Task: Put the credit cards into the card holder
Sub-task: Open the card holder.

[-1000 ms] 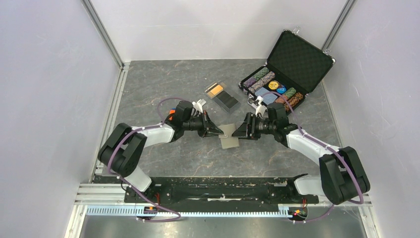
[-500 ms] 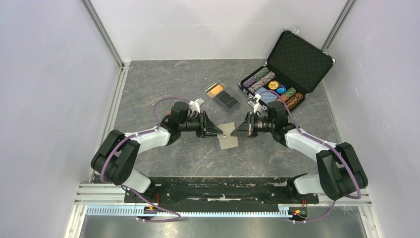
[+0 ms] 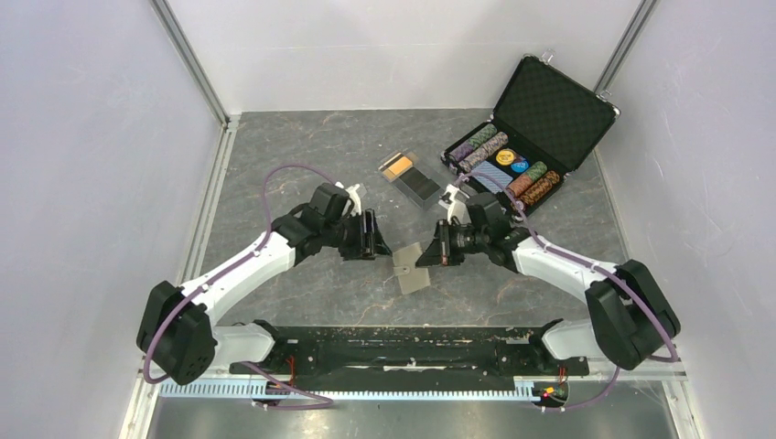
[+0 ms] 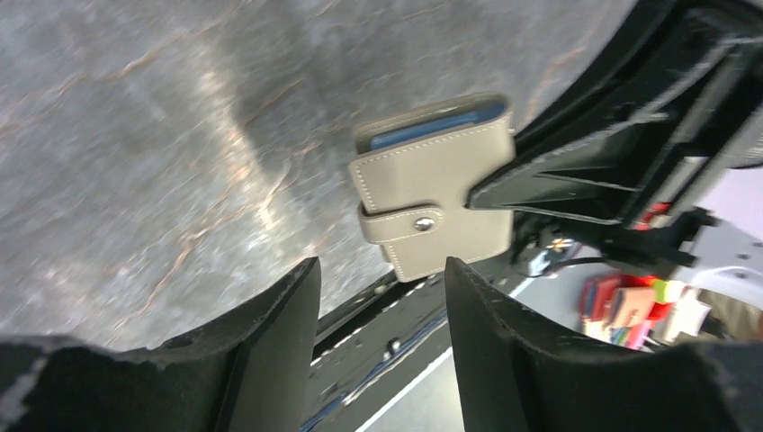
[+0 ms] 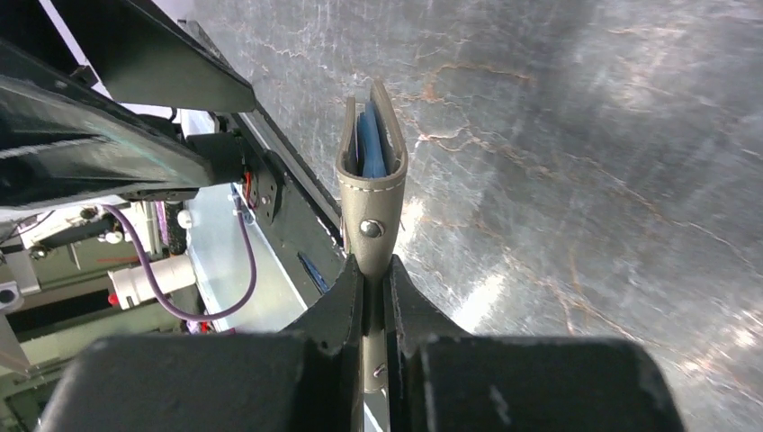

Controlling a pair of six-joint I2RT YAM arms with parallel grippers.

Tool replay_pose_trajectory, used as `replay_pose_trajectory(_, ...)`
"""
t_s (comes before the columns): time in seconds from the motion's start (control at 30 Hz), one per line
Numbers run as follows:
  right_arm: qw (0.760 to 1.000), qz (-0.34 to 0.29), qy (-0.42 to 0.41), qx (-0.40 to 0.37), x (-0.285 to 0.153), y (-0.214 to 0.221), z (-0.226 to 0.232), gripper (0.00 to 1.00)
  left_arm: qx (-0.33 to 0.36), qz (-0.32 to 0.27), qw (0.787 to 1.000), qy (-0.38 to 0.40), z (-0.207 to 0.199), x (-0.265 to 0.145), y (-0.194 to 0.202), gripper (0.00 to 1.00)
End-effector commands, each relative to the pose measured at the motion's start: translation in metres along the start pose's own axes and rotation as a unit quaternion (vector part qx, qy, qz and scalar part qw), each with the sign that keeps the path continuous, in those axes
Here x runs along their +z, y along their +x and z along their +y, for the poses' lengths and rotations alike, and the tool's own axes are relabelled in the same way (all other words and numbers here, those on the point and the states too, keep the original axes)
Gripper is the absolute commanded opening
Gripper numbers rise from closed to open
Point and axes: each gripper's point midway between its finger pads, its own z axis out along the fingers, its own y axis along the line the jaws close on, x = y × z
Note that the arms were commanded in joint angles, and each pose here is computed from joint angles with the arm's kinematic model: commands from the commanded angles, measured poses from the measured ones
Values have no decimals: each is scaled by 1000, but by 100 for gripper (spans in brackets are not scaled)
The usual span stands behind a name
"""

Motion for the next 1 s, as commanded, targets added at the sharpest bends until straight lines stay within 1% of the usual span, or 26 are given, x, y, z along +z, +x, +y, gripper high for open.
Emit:
replay_pose_trajectory(0.0,1000,-9,4,-30,15,-15,22,0,46,16,994,-99,28,-19,14,59)
replay_pose_trajectory(0.17,999,14,-14,-38,36,-15,43,0,65,24,988,-140,32,-24,24,59)
replay_pose_trajectory(0.3,998,27,-26,-51,49,-17,61,0,68,32,987,-144,30,-18,33,59)
replay_pose_trajectory(0.47,997,46,-23,-54,63,-11,69,0,83,38,985,-150,26,-12,37,59)
replay_pose_trajectory(0.57,997,51,-25,-55,67,-8,72,0,78,35,983,-163,29,-9,37,58)
replay_pose_trajectory(0.67,997,54,-29,-56,67,-5,76,0,75,32,978,-192,41,-8,35,53)
replay_pose_trajectory(0.8,996,62,-25,-59,65,0,73,0,75,27,971,-224,51,-6,30,40)
replay_pose_trajectory(0.97,995,67,-12,-67,56,6,68,0,65,34,962,-264,67,-3,31,34)
